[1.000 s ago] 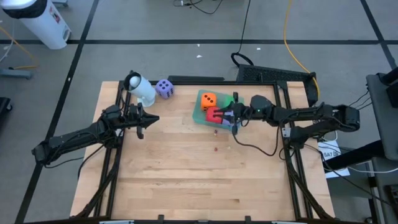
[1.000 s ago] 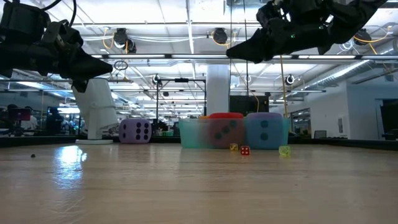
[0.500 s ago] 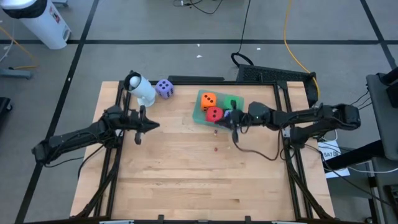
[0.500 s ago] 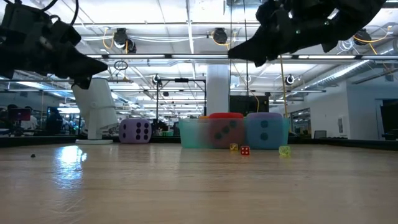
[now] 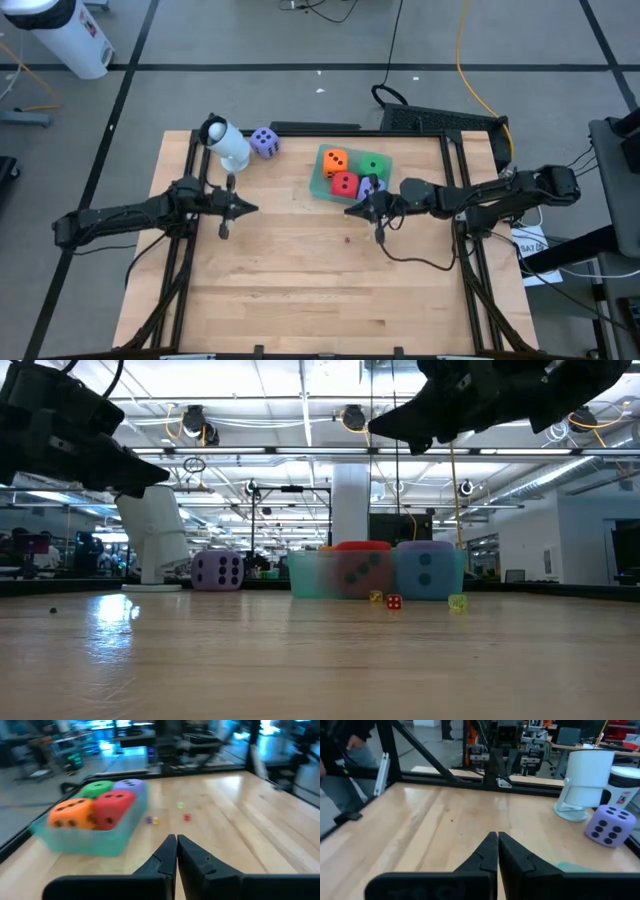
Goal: Pick & Place Dice
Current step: Put the large purple die into the blue bin
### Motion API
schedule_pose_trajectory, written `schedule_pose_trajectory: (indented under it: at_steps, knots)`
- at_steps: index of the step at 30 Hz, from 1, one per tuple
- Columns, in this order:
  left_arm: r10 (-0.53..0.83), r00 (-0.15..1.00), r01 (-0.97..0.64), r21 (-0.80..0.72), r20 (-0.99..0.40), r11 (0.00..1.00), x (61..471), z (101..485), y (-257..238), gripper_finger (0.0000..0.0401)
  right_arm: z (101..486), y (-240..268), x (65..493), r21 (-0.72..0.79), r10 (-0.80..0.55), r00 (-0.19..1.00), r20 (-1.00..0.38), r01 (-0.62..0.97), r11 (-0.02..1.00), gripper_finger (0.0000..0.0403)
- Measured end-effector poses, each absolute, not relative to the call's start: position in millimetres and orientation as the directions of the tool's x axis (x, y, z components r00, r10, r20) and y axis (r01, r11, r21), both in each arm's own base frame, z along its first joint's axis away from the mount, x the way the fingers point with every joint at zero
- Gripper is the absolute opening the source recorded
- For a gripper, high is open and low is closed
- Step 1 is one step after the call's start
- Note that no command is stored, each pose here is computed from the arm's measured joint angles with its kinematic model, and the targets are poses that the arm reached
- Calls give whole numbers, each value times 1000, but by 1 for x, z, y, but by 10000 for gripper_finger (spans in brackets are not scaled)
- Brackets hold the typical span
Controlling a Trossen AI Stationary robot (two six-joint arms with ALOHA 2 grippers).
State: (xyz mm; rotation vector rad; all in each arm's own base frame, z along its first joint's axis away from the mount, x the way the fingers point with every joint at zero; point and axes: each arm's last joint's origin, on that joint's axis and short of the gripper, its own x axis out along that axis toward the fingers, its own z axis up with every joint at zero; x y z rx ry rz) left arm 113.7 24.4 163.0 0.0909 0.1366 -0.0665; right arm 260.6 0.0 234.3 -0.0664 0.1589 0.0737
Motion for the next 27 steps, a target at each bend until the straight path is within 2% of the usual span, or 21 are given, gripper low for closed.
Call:
schedule_pose_trajectory:
  at_steps: [5,11,14,18,22,27]
  knots:
    - [-171,972,202,206,-162,957,115,161,14,5,235,8,261,-51,98,983,-156,-107,993,1]
    - [-61,989,98,284,-137,954,117,164,7,3,235,10,260,-70,107,982,-156,-119,990,1]
    - [80,994,-58,251,-75,966,118,170,8,10,235,10,260,-53,106,982,-157,-116,992,1]
    - [332,942,-327,83,-54,942,117,176,17,18,233,10,261,-46,102,981,-166,-111,993,1]
    - [341,934,-342,13,-107,940,116,185,19,4,233,10,261,-10,100,981,-167,-103,995,1]
    - [300,950,-302,-18,-91,953,116,188,18,6,231,9,261,-12,99,978,-184,-103,995,2]
